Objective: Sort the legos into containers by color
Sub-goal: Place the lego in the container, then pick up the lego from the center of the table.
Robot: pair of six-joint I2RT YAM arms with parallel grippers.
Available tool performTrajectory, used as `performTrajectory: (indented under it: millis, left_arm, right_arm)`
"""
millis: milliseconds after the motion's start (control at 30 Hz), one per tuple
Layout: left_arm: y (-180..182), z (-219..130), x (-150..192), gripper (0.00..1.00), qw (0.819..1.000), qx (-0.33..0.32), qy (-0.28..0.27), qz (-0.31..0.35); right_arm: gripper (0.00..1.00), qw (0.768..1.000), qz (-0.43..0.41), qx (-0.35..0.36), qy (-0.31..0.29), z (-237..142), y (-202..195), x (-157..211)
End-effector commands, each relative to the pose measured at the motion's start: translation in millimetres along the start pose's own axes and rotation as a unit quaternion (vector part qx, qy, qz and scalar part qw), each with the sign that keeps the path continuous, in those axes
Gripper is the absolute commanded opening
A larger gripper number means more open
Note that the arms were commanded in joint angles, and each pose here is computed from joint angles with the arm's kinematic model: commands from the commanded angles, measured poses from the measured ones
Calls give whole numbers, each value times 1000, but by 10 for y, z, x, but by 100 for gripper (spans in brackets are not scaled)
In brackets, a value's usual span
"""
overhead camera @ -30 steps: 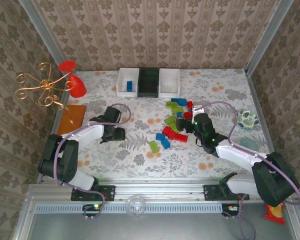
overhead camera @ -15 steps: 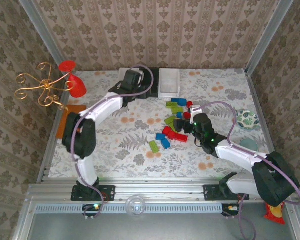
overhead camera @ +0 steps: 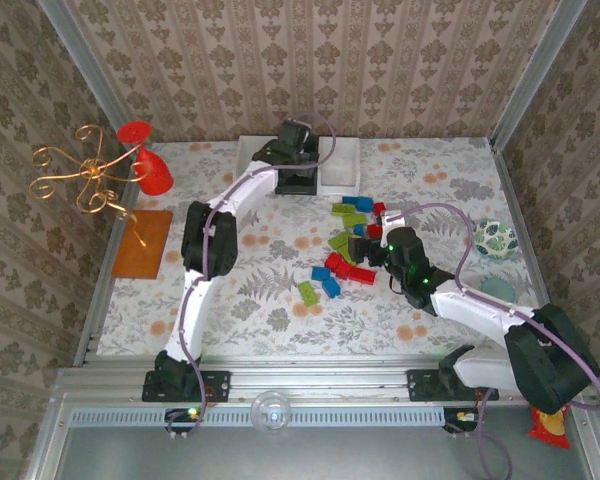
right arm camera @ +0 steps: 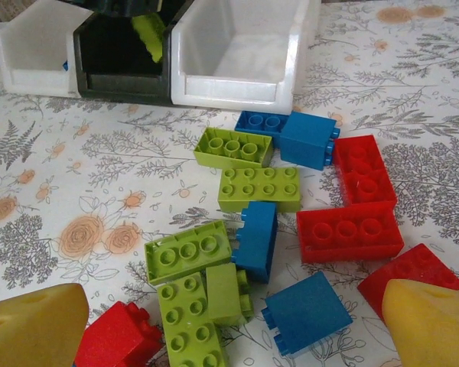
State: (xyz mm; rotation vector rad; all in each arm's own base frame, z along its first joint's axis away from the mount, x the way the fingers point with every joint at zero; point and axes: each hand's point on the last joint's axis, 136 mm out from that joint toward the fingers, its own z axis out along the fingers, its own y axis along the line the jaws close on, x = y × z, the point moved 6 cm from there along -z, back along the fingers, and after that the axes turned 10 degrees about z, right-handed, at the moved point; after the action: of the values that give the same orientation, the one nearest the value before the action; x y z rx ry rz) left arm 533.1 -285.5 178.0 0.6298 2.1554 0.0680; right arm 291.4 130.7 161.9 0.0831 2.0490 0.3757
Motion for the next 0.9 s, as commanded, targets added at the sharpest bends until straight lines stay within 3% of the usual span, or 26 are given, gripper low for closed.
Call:
performTrajectory:
  millis: [0, 167, 333, 433, 633, 867]
  left_arm:
    - [-32, -680, -193, 94, 1000, 4, -19, 20]
    - [-521, -1460, 525, 93, 989, 145, 10, 36]
    - [-765, -2137, 1430, 93, 962, 268, 29, 52]
    - [-953, -2367, 1870, 94, 943, 314, 54, 101]
    - [-1270, -2277, 2291, 97, 920, 325, 99, 197]
    - [-1609, -2099, 2373, 99, 887, 366, 114, 256]
  right_arm:
    - [100, 1000, 1, 12, -22, -37, 13, -115]
    - [100, 998, -7, 43, -37, -113, -59, -186]
    - [100, 997, 4, 42, -68, -263, -137, -283]
    - [100, 996, 7, 41, -79, -330, -155, -324]
    - [100, 996, 10, 50, -78, -315, -193, -314]
    - [100, 996, 13, 53, -74, -302, -208, -308]
